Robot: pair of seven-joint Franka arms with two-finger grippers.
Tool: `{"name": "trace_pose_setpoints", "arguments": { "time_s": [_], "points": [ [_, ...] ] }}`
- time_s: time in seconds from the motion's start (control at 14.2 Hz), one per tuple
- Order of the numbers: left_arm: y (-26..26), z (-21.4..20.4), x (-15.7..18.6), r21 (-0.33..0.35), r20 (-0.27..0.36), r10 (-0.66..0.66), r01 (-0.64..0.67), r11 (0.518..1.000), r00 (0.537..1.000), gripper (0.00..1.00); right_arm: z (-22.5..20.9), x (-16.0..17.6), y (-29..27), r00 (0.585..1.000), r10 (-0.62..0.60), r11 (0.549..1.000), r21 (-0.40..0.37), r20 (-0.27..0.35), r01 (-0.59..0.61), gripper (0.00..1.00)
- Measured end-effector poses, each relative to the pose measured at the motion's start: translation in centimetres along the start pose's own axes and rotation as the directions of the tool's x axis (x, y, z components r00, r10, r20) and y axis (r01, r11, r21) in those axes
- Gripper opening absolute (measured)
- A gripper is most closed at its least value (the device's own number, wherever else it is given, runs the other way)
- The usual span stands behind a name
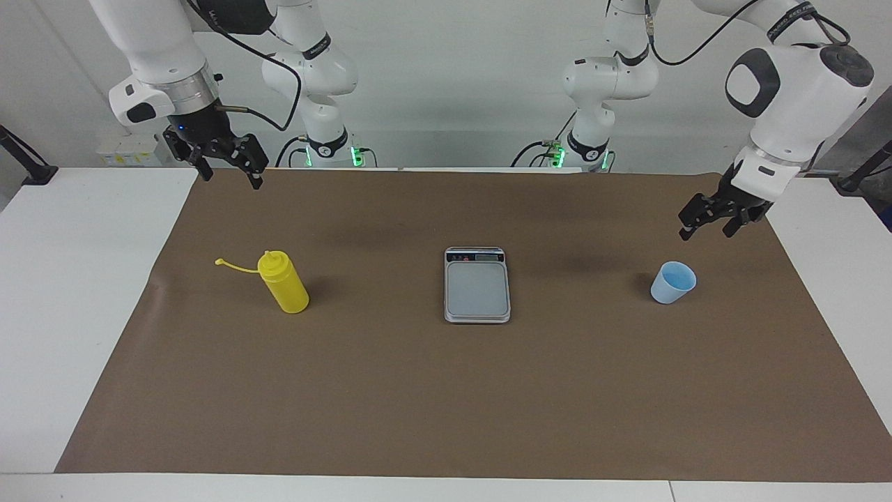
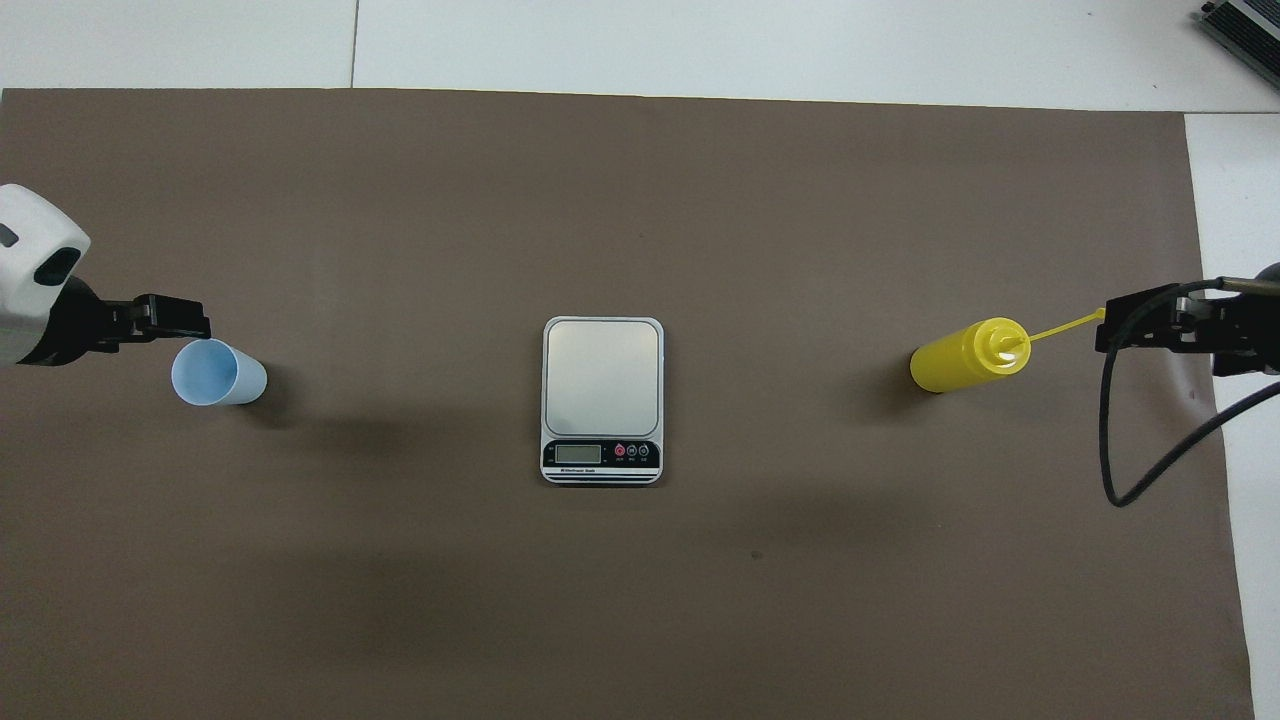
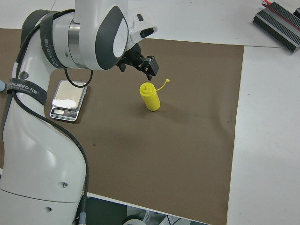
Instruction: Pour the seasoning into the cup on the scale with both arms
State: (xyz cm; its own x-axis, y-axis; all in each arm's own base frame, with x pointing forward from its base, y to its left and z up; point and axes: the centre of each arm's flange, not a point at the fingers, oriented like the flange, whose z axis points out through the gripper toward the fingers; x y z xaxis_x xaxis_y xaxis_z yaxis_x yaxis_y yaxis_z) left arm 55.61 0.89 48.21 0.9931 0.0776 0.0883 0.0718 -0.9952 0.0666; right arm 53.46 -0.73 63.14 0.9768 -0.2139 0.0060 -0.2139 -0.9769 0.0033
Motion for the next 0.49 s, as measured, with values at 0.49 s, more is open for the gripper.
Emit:
{"name": "trace_pose_setpoints", "arguments": {
  "time_s": [0.49],
  "points": [
    [-0.1,6.0,-0.9,0.007,-0.028,-0.001,0.001,1.0,1.0,1.0,0.0,0.0,0.0,1.0,0.0,1.0,0.0,0.0,0.0,1.0]
  ]
}}
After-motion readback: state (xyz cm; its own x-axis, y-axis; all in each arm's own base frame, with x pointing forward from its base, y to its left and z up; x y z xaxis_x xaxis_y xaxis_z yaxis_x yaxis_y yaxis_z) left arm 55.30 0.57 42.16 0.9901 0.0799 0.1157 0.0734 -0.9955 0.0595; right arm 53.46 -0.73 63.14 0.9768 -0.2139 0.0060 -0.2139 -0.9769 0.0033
